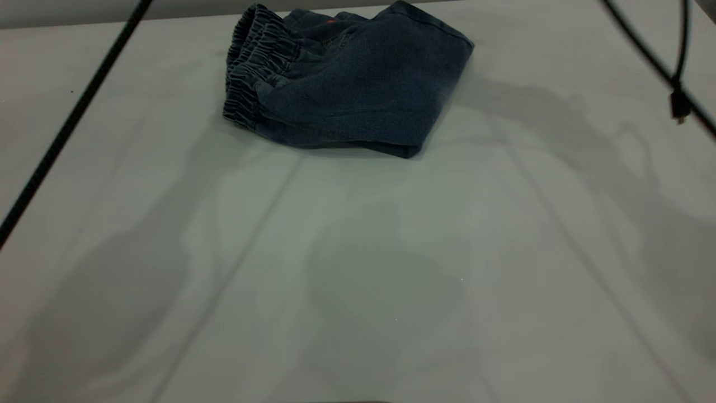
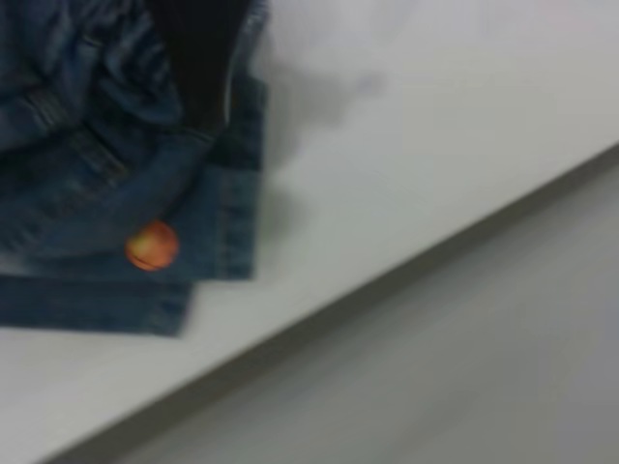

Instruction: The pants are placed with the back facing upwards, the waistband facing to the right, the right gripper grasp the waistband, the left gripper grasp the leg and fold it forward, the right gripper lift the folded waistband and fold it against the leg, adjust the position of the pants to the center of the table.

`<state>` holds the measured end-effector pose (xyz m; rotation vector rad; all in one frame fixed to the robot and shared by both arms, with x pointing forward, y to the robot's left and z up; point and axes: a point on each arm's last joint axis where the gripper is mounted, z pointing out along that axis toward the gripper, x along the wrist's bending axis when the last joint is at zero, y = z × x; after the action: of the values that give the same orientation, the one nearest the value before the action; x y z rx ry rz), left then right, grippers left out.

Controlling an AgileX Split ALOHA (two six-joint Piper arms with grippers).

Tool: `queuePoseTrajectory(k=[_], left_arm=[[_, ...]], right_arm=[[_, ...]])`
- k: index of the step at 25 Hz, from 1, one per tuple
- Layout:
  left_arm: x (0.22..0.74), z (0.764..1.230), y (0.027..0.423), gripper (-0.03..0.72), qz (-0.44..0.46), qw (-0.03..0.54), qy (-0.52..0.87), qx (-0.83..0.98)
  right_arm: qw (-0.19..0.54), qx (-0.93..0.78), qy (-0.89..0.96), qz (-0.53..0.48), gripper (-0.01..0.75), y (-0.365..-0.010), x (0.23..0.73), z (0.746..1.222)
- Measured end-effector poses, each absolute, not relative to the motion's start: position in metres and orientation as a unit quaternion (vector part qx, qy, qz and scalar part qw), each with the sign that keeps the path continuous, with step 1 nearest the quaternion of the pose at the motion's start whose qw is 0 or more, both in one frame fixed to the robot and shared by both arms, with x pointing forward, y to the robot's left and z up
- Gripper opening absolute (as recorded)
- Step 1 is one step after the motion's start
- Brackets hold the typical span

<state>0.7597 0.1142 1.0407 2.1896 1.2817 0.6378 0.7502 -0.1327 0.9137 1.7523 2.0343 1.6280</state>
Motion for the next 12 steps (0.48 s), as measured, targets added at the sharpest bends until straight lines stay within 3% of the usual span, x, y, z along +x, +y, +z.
queuePoseTrajectory(k=[7, 12], left_arm=[[0.758, 0.988, 0.107, 0.461, 0.152, 0.219, 0.467, 0.843], [0.746, 0.948, 0.091, 0.461, 0.101, 0.178, 0.393, 0.897]], right_arm=[[0.015, 0.635, 0.657, 0.406, 0.584, -0.234, 0.755, 0.916], [-0.007, 0.653, 0.667, 0.359, 0.581, -0.256, 0.748, 0.909]])
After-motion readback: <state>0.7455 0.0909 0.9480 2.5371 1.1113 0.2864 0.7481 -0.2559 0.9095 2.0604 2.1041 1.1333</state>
